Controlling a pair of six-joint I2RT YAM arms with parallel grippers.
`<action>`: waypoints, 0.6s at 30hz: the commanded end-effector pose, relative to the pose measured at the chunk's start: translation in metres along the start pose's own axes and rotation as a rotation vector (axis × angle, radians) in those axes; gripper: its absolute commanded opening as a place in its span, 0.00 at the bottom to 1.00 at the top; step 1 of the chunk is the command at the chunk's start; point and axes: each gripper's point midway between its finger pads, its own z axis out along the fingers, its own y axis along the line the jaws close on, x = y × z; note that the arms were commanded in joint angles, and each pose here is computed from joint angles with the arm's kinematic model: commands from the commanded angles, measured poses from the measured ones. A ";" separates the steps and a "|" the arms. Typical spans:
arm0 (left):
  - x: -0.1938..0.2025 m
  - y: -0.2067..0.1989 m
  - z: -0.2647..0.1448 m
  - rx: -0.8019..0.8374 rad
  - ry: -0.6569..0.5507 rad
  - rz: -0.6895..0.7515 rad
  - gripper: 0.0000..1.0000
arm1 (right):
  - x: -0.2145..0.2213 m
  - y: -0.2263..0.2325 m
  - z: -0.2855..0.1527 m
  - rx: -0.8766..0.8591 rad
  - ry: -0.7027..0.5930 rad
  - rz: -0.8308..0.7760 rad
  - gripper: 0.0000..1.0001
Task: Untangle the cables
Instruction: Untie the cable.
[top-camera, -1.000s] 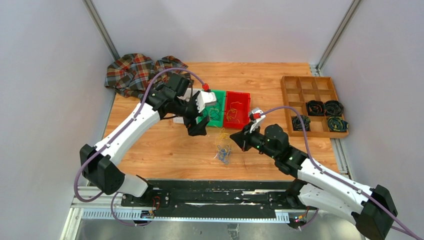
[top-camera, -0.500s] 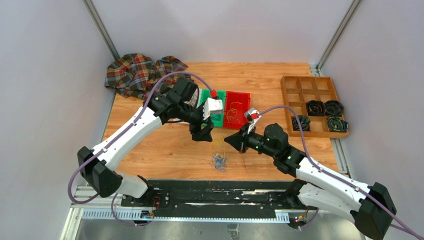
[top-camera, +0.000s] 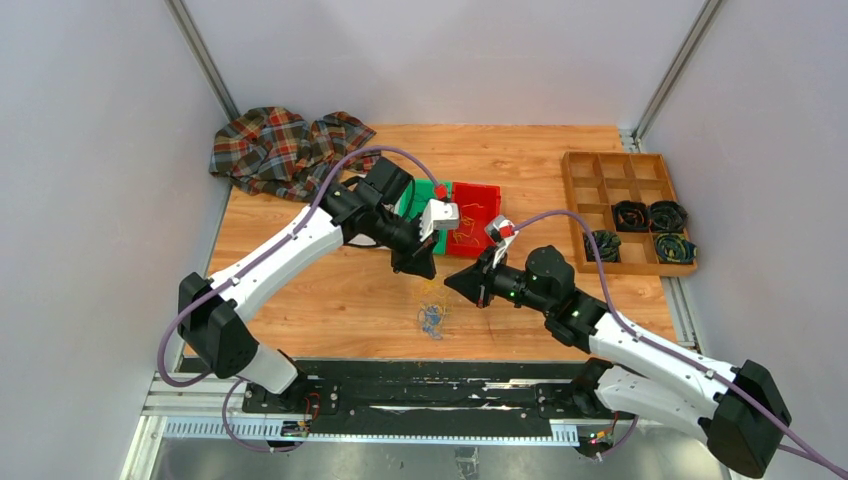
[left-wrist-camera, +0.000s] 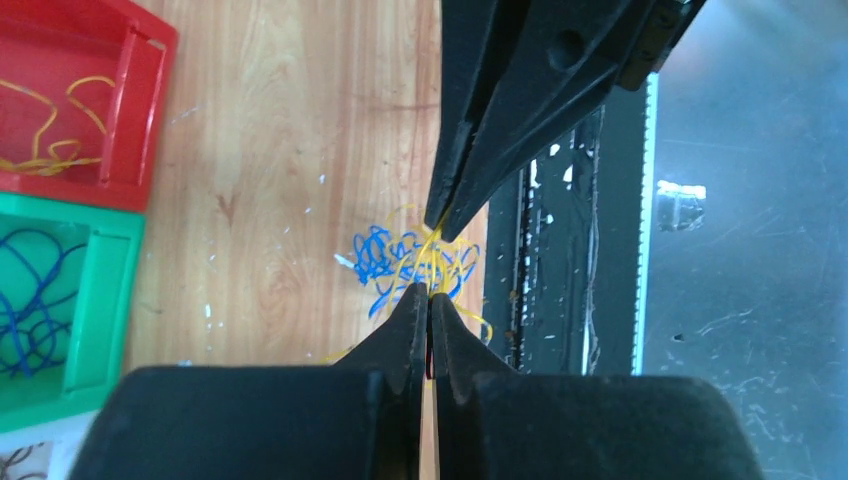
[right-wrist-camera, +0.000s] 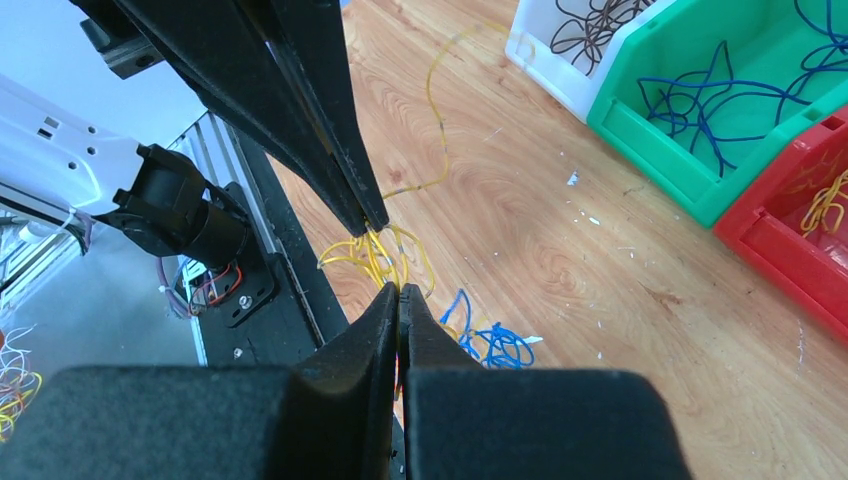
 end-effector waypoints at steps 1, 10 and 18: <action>-0.011 0.005 -0.008 -0.065 -0.008 0.019 0.01 | -0.014 0.000 -0.004 0.007 -0.049 -0.010 0.01; -0.028 -0.007 -0.049 -0.208 -0.073 0.105 0.01 | 0.007 -0.046 -0.027 0.245 -0.085 -0.022 0.01; -0.050 -0.018 -0.072 -0.241 -0.114 0.122 0.01 | 0.020 -0.076 -0.046 0.416 -0.049 -0.051 0.08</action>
